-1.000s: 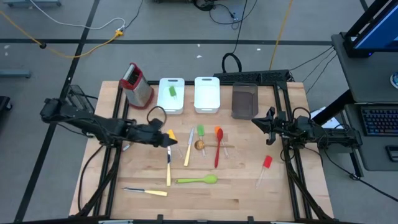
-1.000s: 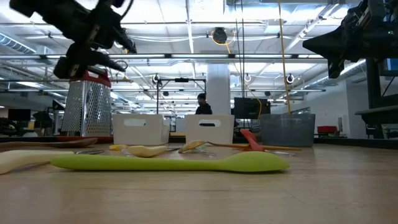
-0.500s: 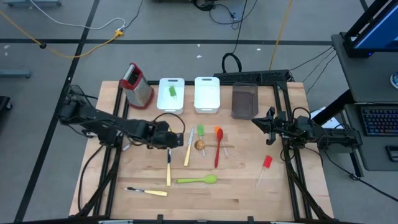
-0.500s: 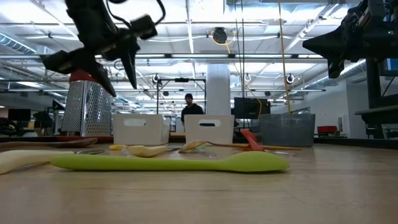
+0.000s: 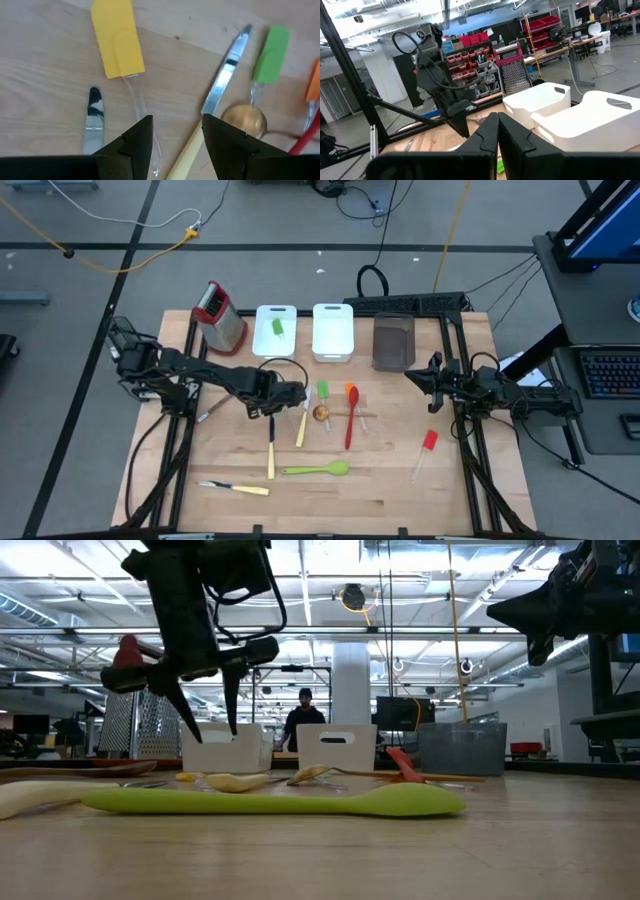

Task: Pick & Place Kitchen Items
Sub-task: Put the yellow spatula into the left white bin

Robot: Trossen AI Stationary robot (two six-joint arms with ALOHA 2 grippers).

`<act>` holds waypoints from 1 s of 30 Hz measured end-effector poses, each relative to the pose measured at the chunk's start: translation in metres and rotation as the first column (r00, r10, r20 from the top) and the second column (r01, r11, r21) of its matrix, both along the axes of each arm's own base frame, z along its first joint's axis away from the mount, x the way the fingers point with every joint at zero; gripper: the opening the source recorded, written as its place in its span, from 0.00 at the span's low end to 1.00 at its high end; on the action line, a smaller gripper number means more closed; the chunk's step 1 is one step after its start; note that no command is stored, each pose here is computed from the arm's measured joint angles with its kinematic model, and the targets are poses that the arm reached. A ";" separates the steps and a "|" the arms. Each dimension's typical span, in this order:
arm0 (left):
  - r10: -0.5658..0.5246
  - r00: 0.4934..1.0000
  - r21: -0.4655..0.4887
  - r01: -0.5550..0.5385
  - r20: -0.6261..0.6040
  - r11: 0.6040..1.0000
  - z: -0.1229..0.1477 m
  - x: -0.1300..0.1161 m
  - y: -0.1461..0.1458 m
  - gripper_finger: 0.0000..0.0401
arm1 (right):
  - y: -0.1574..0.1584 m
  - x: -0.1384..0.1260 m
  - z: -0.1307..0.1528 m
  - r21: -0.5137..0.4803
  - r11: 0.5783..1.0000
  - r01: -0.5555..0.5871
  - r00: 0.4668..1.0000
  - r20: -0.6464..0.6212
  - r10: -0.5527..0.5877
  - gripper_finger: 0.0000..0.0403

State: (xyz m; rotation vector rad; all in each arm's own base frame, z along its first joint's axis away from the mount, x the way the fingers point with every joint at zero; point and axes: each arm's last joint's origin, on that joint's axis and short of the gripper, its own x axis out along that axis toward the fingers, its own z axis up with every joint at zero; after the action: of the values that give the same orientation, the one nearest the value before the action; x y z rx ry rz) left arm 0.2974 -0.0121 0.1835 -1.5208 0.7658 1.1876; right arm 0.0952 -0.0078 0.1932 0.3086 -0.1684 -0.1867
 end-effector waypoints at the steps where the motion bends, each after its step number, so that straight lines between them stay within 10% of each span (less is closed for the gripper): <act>1: 0.020 1.000 0.001 -0.020 -0.008 1.000 0.000 -0.001 0.001 0.43 | 0.000 0.000 0.000 0.000 1.000 0.000 1.000 -0.004 0.000 0.01; 30: 0.087 0.980 -0.108 -0.107 -0.177 0.988 -0.042 0.006 0.015 0.43 | 0.000 0.001 -0.005 0.001 1.000 0.001 0.999 -0.054 0.000 0.01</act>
State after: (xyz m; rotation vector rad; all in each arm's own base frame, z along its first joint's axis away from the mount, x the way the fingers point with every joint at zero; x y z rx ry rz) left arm 0.3038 0.0026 0.1412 -1.5805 0.8980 1.3815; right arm 0.0958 -0.0079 0.1881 0.3038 -0.1148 -0.1954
